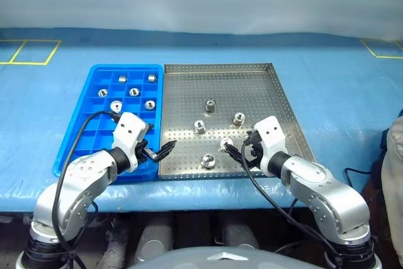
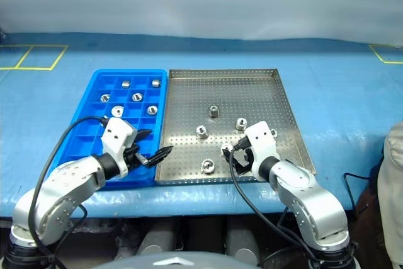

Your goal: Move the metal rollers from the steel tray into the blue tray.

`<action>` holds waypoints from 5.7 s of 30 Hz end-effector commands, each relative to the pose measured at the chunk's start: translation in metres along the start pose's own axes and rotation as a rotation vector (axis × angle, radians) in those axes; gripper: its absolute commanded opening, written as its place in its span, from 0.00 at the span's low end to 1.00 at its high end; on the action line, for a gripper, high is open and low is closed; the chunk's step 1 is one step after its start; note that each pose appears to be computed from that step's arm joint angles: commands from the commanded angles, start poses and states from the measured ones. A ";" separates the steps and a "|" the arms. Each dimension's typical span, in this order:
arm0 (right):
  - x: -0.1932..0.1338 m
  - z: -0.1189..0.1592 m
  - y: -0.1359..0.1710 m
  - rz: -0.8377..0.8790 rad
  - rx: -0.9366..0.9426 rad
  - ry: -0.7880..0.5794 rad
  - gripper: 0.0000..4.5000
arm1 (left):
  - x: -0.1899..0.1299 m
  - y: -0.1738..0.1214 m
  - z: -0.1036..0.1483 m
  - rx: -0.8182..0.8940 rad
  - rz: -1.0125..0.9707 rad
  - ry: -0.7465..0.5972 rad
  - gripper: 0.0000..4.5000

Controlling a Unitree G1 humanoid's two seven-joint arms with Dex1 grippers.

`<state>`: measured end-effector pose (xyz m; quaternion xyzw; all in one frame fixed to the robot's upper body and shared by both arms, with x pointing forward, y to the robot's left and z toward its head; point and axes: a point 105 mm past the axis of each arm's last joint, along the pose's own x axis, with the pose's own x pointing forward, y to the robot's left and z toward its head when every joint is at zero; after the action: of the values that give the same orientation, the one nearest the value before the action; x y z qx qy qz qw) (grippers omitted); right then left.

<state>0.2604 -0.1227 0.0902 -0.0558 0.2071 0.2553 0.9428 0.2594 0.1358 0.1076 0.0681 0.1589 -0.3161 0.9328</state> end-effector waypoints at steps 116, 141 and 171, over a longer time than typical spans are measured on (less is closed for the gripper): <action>0.020 0.043 0.037 0.089 -0.072 -0.191 1.00 | -0.004 0.123 0.050 -0.086 0.792 -0.220 0.99; 0.006 0.029 0.013 -0.090 -0.022 -0.185 1.00 | 0.173 0.001 0.074 -0.127 0.050 -0.097 0.99; 0.013 0.028 0.018 -0.053 -0.024 -0.170 1.00 | 0.151 0.031 0.077 -0.206 0.210 -0.210 0.37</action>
<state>0.2696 -0.0996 0.1015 -0.0507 0.1405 0.2280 0.9621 0.4106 0.0503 0.0934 -0.0335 0.1425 -0.2119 0.9663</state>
